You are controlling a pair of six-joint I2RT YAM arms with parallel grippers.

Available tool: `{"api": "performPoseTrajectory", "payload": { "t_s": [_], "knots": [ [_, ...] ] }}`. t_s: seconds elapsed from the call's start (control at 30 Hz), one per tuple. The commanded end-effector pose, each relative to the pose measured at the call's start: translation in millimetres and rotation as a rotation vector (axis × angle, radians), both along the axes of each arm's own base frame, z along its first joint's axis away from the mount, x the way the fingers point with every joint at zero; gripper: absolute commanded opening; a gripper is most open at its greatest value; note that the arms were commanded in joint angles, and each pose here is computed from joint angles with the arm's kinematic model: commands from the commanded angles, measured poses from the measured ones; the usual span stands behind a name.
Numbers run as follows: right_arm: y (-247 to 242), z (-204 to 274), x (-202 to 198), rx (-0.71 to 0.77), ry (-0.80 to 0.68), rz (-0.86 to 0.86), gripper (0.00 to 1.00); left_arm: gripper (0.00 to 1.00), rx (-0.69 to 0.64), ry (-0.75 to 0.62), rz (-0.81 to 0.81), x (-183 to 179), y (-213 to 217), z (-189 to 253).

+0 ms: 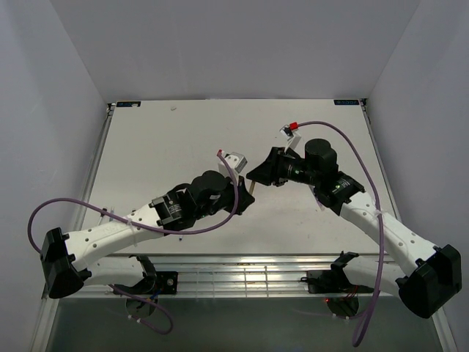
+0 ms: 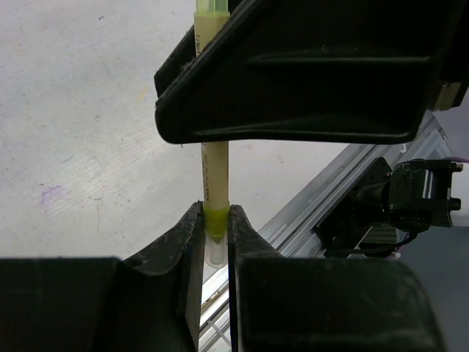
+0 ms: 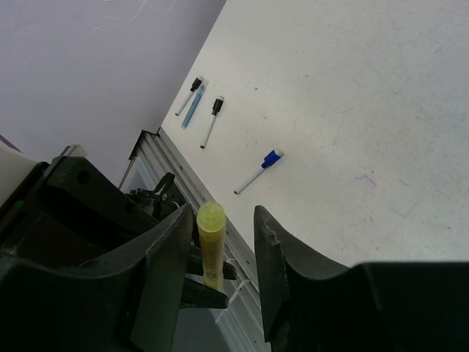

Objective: Open the pen caps

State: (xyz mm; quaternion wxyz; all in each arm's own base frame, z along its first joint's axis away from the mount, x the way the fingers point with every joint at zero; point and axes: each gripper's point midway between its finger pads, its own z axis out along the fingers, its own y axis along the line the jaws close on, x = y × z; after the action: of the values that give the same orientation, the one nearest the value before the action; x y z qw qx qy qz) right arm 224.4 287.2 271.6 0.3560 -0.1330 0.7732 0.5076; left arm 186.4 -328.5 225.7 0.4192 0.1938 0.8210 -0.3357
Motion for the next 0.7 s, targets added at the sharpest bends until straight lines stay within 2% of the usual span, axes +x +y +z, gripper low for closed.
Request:
{"api": "performPoseTrajectory", "payload": {
  "t_s": [0.0, 0.2, 0.23, 0.3, 0.37, 0.4, 0.43, 0.5, 0.53, 0.67],
  "knots": [
    [6, 8, 3, 0.025, -0.031, -0.014, 0.45, 0.0, -0.073, -0.028, 0.007, 4, -7, 27],
    [15, -3, 1, 0.008, -0.02, 0.005, 0.42, 0.0, -0.107, -0.02, 0.001, 5, -15, 32],
    [17, -3, 2, 0.007, -0.022, 0.005, 0.35, 0.0, -0.111, -0.02, 0.004, 6, -16, 33],
    [20, -5, 0, 0.001, -0.024, 0.001, 0.08, 0.0, -0.115, -0.015, 0.008, 7, -20, 35],
    [16, -7, 4, -0.008, -0.024, -0.04, 0.08, 0.0, -0.114, -0.01, 0.005, 7, -20, 35],
    [13, -3, 5, -0.006, -0.031, -0.058, 0.08, 0.03, -0.117, -0.011, 0.0, 6, -20, 36],
    [10, -1, 7, -0.009, -0.036, -0.079, 0.08, 0.24, -0.113, -0.006, -0.003, 4, -18, 33],
    [9, 4, 7, -0.001, -0.041, -0.086, 0.08, 0.36, -0.116, -0.007, -0.002, 2, -15, 30],
    [9, 9, 7, 0.005, -0.045, -0.086, 0.08, 0.46, -0.114, -0.007, -0.001, 0, -10, 26],
    [11, 11, 6, 0.011, -0.036, -0.078, 0.08, 0.54, -0.104, -0.005, 0.01, -1, -3, 20]
  ]
}}
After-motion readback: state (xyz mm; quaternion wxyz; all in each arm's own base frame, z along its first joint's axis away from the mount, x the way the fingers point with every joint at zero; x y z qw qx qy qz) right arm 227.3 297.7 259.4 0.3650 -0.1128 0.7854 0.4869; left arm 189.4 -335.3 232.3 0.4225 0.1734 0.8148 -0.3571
